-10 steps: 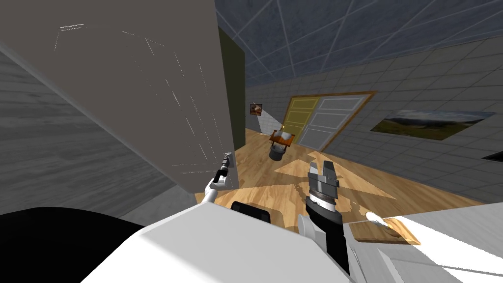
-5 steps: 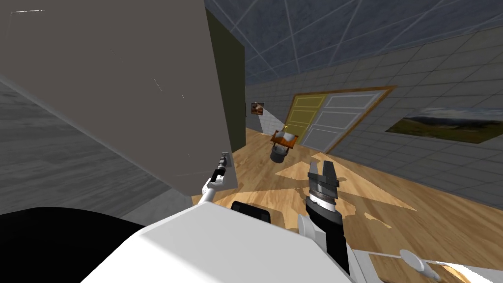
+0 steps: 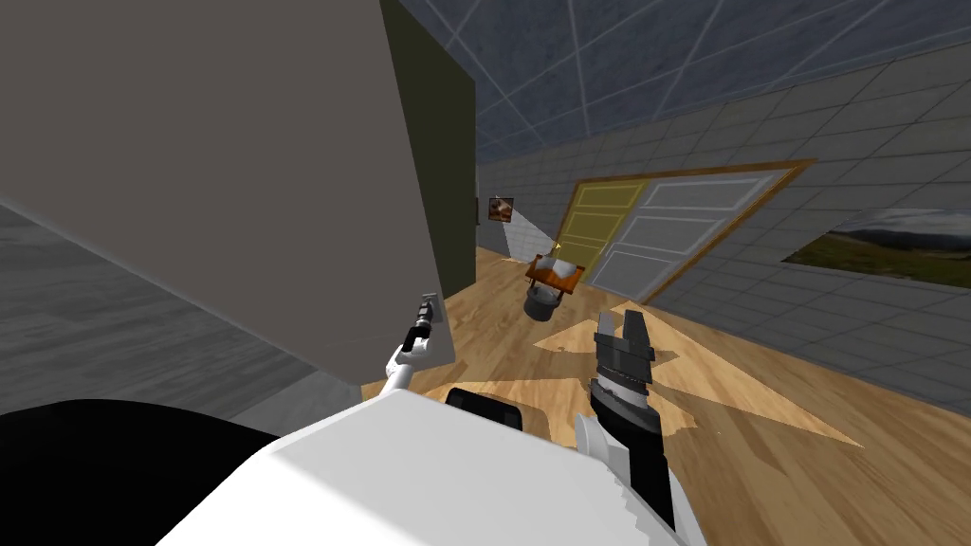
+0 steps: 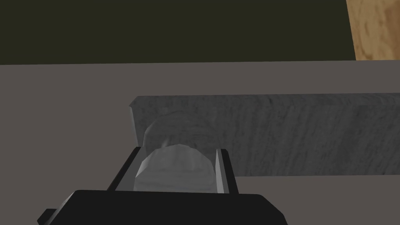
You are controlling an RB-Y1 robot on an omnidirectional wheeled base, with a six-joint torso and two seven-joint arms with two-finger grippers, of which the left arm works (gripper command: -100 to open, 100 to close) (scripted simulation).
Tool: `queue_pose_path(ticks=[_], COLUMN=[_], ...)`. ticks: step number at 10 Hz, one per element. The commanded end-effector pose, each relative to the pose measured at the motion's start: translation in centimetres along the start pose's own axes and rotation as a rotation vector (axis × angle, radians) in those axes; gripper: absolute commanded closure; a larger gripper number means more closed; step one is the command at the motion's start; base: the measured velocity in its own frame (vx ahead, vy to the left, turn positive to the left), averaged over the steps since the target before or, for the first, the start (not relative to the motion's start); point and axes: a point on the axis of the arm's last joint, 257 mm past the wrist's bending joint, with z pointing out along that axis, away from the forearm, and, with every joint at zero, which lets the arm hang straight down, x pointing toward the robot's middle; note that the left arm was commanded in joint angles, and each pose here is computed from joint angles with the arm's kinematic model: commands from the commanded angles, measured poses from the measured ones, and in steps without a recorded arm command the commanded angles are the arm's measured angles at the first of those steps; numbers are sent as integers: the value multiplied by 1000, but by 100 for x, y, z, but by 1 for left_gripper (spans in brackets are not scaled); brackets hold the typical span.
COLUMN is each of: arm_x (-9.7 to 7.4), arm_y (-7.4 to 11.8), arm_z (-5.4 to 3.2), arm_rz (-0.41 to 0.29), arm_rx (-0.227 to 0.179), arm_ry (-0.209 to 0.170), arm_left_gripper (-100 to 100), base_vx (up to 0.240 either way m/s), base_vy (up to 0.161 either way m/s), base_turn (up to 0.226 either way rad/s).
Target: Push the door open
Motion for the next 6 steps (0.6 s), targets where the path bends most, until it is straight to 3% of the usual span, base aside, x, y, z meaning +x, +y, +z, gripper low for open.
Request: queue_pose_path(ticks=[1,3,4,6], arm_x=[-92,-90,-294,-448], arm_y=[-3,48,-11,-46], arm_z=[0,-22,3,9], arm_rz=[-19,-22,-3,8], arm_rx=[1,-9,3,10], arm_ry=[-28,-31,-56,-78], arm_left_gripper=[100,100,100,100], base_vx=[203,143,119,183], base_vy=[-52,-28,-35,-24], base_turn=[84,55,7,44])
